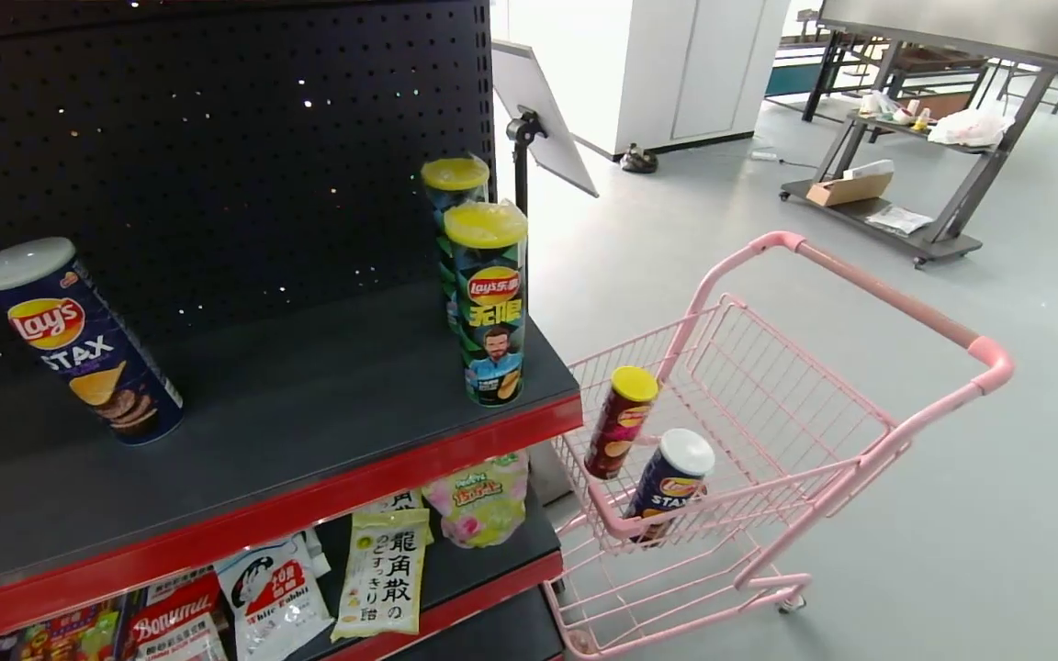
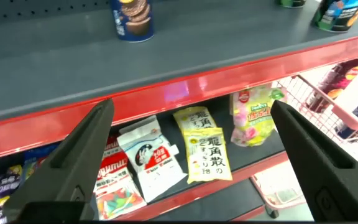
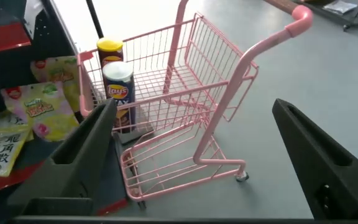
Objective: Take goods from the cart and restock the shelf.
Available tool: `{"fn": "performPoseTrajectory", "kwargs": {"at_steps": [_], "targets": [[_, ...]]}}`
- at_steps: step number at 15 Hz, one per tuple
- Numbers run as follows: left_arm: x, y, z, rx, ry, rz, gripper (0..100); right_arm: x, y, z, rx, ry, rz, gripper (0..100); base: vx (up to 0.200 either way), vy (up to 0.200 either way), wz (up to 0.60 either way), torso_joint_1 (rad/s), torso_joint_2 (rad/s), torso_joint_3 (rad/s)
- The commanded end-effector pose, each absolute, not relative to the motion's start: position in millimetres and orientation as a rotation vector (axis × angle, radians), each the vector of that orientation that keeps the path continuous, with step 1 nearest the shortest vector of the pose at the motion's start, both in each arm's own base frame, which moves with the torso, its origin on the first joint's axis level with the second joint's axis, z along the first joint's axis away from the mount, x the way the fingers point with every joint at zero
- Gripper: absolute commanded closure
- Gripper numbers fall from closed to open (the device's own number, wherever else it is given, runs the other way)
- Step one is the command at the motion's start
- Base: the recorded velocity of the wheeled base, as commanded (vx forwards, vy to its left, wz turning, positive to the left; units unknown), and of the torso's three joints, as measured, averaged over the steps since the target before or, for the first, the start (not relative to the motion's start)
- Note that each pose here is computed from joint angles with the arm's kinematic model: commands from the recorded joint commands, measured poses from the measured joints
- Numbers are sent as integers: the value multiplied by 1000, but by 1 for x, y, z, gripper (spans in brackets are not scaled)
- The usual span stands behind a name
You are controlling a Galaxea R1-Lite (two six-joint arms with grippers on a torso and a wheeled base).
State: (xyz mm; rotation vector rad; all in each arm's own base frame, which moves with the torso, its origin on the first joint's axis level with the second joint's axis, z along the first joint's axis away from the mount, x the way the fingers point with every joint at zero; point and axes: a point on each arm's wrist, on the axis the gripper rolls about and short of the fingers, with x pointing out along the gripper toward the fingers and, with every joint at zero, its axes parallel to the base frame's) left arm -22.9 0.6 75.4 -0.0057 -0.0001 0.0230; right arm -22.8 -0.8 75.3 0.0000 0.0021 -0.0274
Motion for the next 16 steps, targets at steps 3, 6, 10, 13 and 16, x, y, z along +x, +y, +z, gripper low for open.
{"fn": "performPoseTrajectory", "kwargs": {"at_steps": [3,6,10,13,16], "targets": [[-23,1,75,-6,1,23,0,-23,-1,75,1,3,-28,0,0,0,0,-25,48,35],[-23,1,75,-6,1,23,0,-23,-1,75,3,3,-28,0,0,0,0,-134,334,188],[-23,1,75,-8,1,23,0,-23,-1,75,3,3,-29,0,0,0,0,-140,358,216],[-23,1,75,-8,1,25,0,-23,-1,75,3,1,-29,0,0,0,0,-142,367,232],[-23,1,75,-8,1,25,0,-23,-1,75,3,3,-29,0,0,0,0,-147,406,256]]}}
